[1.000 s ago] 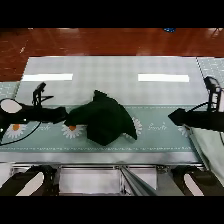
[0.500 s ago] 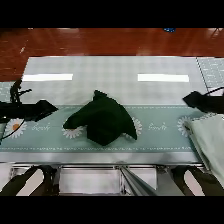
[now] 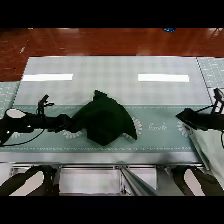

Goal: Fold the shirts.

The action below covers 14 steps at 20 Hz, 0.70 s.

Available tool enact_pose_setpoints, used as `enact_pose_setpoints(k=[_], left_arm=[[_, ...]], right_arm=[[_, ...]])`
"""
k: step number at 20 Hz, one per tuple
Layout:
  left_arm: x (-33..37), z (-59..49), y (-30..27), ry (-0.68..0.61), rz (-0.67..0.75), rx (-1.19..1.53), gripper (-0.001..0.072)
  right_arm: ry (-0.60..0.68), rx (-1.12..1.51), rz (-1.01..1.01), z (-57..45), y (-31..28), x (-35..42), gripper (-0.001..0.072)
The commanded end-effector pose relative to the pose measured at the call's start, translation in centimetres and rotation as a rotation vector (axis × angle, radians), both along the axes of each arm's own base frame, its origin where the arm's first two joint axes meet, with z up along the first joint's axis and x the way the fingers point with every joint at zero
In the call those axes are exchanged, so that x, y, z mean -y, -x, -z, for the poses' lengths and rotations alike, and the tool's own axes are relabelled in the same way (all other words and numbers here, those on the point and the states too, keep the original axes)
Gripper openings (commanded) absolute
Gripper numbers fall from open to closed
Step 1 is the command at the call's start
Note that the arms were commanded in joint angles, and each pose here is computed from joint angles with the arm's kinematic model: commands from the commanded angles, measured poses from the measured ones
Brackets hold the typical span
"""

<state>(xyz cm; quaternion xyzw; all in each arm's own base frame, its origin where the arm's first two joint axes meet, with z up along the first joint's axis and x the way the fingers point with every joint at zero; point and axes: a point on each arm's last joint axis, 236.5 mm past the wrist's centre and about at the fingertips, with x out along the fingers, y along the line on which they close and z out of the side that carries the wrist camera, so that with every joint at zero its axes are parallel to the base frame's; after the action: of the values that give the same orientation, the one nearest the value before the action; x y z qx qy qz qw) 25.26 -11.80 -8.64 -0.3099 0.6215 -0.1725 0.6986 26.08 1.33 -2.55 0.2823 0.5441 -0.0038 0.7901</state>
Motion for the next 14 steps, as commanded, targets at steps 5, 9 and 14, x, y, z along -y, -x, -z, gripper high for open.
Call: enact_pose_setpoints(k=[5, 9, 14], left_arm=[[1.9, 1.2, -3.2, -0.031, 0.044, 0.022, 0.0031], [2.0, 0.9, -3.2, -0.021, 0.056, 0.018, 0.0020], [2.2, 0.9, -3.0, -0.015, 0.062, 0.011, 0.0020]], right_arm=[[-0.133, -0.100, -0.185, 3.0, 0.7, -8.4, 0.0411], [-0.207, -0.144, -0.218, 4.5, 0.6, -11.8, 0.0411], [-0.327, -0.215, -0.294, 6.3, 1.7, -16.5, 0.0411]])
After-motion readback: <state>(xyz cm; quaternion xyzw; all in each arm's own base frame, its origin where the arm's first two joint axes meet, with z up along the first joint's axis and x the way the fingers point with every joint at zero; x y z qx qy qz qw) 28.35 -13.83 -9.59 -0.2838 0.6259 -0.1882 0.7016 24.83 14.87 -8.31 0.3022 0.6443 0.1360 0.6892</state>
